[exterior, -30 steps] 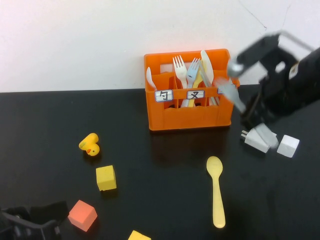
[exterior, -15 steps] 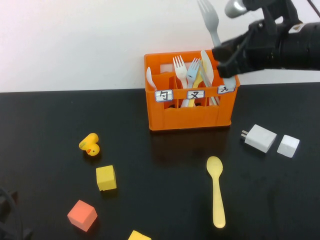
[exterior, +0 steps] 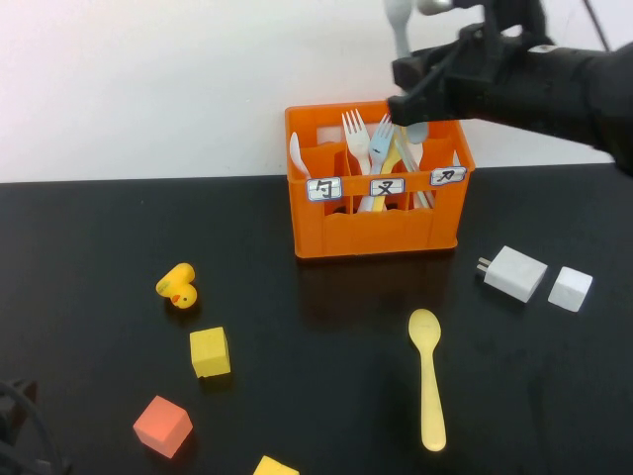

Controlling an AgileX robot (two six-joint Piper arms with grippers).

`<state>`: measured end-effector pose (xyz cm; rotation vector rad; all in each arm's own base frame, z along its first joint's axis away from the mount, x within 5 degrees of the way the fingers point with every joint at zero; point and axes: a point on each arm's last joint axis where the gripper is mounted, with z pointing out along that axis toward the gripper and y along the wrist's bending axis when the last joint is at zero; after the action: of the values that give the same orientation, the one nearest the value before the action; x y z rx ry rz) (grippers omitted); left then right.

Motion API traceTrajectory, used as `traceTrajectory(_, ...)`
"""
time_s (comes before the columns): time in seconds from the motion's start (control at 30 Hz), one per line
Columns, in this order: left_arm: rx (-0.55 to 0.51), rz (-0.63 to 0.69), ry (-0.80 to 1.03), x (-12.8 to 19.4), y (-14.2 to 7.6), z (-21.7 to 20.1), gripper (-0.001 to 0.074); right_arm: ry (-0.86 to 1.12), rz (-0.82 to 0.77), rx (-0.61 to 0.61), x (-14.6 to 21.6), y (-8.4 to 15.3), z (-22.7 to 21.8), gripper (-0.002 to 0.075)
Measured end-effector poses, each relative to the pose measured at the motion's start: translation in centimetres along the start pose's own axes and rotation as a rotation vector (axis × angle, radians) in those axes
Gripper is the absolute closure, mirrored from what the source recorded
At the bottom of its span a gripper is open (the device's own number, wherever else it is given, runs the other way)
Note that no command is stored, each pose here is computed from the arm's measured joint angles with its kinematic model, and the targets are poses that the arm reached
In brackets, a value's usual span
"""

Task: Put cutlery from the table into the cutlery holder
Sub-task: Place the fork on the box

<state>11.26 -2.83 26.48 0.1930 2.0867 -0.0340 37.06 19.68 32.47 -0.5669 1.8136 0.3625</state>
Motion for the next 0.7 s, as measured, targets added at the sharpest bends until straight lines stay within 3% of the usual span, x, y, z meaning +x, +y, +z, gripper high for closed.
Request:
traceTrajectory(0.37, -0.028, 0.019, 0.001, 0.9, 0.2, 0.5, 0.0736, -0.050, -0.034, -0.025, -1.3, 1.0, 4.8, 0.0587)
traceTrajectory(0.7, -0.041, 0.014, 0.003, 1.5, 0.3, 0.8, 0.0736, 0.020, -0.122, 0.047, 3.0, 0.6, 8.7, 0.0587)
